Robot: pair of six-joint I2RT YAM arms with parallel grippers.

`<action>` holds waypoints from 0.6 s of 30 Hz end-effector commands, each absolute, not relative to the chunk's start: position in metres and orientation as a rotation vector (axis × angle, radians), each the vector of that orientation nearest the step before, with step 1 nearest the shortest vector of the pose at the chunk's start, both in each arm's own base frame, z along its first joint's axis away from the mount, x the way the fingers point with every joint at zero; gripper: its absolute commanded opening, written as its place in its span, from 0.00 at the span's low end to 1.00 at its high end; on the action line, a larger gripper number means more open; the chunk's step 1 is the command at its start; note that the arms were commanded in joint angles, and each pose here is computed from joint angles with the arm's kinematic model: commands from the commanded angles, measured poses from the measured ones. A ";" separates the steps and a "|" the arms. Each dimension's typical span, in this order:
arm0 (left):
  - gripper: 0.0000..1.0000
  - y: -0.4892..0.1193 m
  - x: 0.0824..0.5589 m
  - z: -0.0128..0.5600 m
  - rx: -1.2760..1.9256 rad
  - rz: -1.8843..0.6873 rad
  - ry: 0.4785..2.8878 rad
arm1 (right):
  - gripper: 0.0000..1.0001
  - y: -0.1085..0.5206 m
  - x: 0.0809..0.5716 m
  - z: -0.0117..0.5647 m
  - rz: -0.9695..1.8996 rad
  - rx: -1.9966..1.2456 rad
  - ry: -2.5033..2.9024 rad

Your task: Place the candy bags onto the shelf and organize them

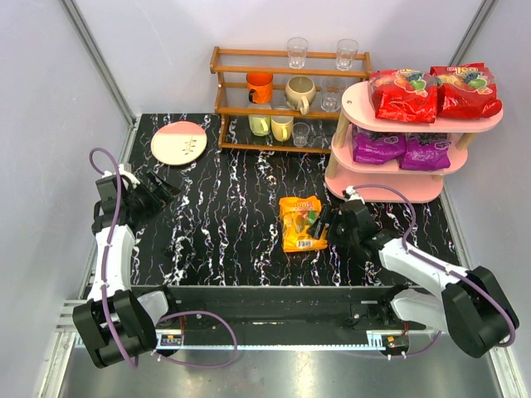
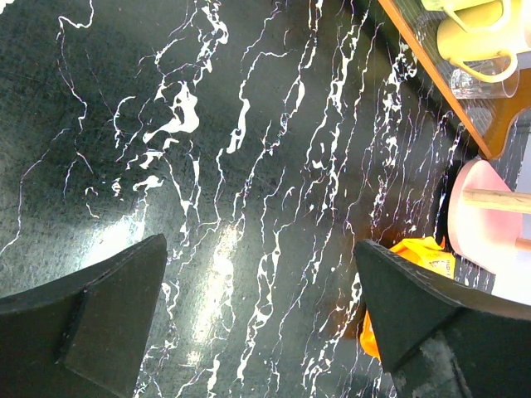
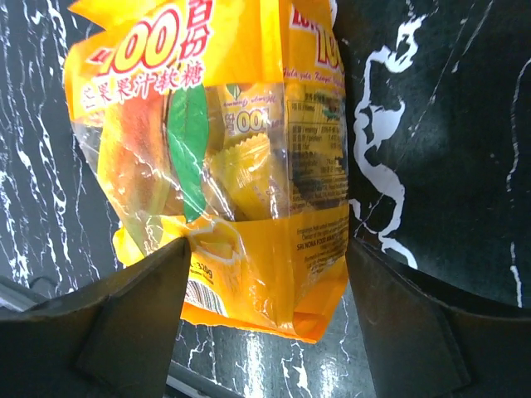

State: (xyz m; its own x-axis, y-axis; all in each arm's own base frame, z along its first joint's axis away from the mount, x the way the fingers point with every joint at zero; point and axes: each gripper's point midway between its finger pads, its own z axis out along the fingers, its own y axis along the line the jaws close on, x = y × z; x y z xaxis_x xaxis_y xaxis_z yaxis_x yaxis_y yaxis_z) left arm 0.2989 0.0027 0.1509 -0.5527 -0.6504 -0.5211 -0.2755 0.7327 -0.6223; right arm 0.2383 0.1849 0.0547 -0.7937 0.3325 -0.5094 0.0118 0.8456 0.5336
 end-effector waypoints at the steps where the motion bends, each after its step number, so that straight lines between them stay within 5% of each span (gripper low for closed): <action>1: 0.99 0.003 0.305 0.161 -0.657 -0.634 2.121 | 0.83 0.186 0.260 0.089 0.769 0.236 2.235; 6: 0.99 0.003 0.305 0.160 -0.661 -0.636 2.121 | 0.69 0.182 0.260 0.084 0.801 0.236 2.239; 7: 0.99 0.003 0.306 0.160 -0.659 -0.637 2.122 | 0.57 0.186 0.258 0.081 0.858 0.232 2.257; 8: 0.99 0.003 0.306 0.160 -0.659 -0.638 2.120 | 0.30 0.191 0.259 0.084 0.905 0.220 2.236; 9: 0.99 0.003 0.306 0.160 -0.657 -0.638 2.121 | 0.18 0.195 0.259 0.084 0.946 0.214 2.232; 14: 0.99 0.003 0.306 0.160 -0.659 -0.642 2.120 | 0.10 0.218 0.256 0.086 1.142 0.155 2.271; 15: 0.99 0.002 0.306 0.161 -0.656 -0.645 2.119 | 0.00 0.221 0.256 0.087 1.164 0.152 2.275; 18: 0.99 0.003 0.305 0.161 -0.657 -0.642 2.118 | 0.00 0.224 0.256 0.101 1.198 0.132 2.268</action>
